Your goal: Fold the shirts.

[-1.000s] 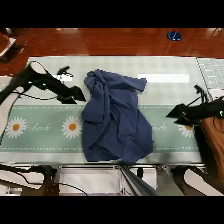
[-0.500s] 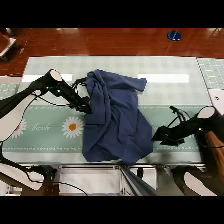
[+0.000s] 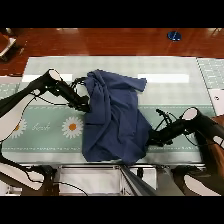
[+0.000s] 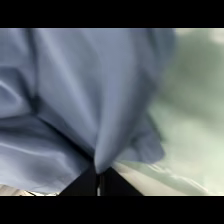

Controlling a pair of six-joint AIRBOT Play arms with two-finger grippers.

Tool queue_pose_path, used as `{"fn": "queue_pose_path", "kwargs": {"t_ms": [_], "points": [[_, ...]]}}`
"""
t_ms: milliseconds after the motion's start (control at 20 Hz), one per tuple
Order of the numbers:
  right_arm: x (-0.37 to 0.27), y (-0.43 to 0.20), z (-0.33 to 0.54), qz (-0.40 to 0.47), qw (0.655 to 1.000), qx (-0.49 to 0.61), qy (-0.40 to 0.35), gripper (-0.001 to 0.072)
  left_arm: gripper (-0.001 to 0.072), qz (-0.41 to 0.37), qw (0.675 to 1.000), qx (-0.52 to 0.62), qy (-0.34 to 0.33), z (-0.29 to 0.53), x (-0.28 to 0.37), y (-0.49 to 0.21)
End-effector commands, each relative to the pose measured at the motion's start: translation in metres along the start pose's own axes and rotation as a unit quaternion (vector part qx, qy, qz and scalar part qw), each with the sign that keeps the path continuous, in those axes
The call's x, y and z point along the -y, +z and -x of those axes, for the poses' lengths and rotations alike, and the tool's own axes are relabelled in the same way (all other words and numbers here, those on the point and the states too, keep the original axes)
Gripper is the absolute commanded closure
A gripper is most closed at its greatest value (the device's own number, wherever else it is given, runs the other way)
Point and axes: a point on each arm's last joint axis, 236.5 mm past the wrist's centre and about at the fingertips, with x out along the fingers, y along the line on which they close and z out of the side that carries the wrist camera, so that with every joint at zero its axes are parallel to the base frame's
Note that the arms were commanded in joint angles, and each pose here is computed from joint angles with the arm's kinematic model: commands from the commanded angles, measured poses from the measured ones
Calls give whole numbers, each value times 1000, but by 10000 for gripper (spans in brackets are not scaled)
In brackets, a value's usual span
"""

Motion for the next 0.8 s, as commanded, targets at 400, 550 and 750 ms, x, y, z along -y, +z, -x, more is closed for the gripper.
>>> {"fn": "queue_pose_path", "kwargs": {"t_ms": [400,550,750], "points": [[34,162,203,10,967,246,-56,691,685,-44,996,72,10,45,14,10],[21,223,249,36,956,287,-48,691,684,-41,992,118,19,52,21,2],[-11,300,263,71,949,308,-9,691,685,8,978,206,-29,27,43,-25]]}}
